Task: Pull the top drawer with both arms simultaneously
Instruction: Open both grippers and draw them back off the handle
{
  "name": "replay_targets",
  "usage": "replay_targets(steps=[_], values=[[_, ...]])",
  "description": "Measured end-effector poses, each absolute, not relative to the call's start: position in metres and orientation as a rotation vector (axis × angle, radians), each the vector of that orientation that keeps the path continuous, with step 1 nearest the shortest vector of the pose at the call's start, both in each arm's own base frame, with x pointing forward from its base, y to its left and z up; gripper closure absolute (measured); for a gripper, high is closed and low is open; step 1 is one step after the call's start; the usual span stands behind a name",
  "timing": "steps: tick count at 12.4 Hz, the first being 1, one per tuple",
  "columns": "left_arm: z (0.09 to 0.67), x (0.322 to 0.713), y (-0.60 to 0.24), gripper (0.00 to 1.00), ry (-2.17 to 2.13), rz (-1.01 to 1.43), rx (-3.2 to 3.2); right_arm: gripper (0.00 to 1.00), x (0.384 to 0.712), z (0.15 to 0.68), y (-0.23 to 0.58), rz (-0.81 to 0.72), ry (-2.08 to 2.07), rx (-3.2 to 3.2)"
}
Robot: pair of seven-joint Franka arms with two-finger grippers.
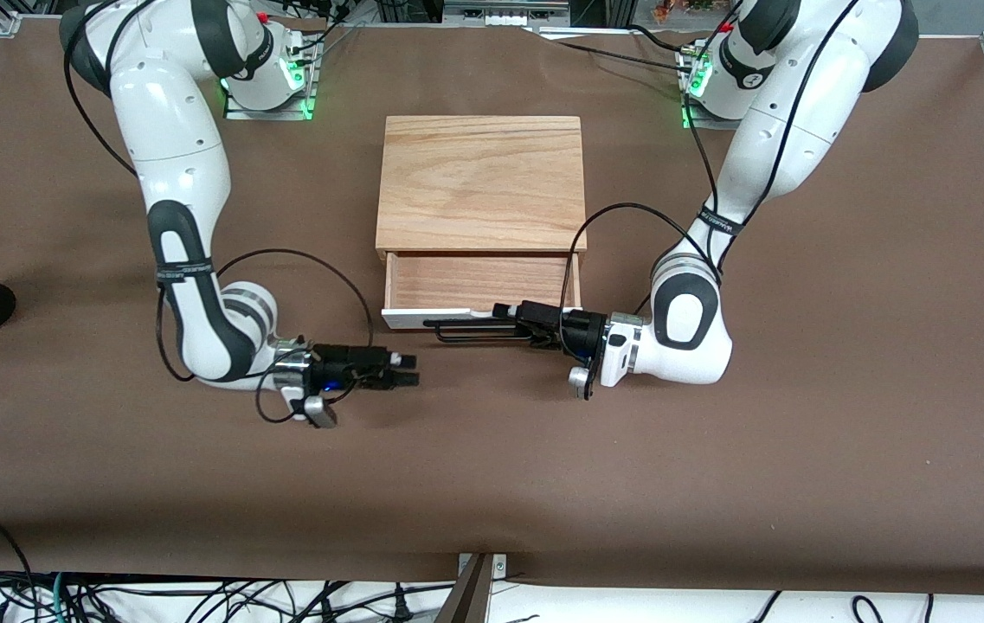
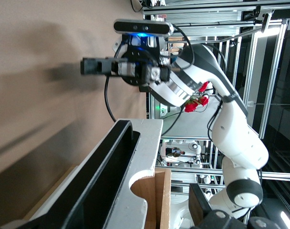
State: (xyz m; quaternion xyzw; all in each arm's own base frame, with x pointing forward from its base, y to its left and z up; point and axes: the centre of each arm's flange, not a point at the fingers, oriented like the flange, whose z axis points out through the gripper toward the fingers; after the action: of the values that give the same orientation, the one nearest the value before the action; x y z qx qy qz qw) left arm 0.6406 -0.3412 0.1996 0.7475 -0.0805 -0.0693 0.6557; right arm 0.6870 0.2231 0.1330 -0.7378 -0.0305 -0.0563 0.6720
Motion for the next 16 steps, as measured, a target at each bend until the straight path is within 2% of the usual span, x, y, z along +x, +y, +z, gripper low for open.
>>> replay_targets(steps=[14,16], values=[[0.189,0.643,-0.337,0.00,-0.256,-0.117,1.651,0.00,0.702,0.132,0.195,-0.157,-0.104,-1.747],[0.161,0.642,-0.328,0.00,-0.254,-0.076,1.677,0.00,0.703,0.132,0.190,-0.160,-0.111,-1.765]])
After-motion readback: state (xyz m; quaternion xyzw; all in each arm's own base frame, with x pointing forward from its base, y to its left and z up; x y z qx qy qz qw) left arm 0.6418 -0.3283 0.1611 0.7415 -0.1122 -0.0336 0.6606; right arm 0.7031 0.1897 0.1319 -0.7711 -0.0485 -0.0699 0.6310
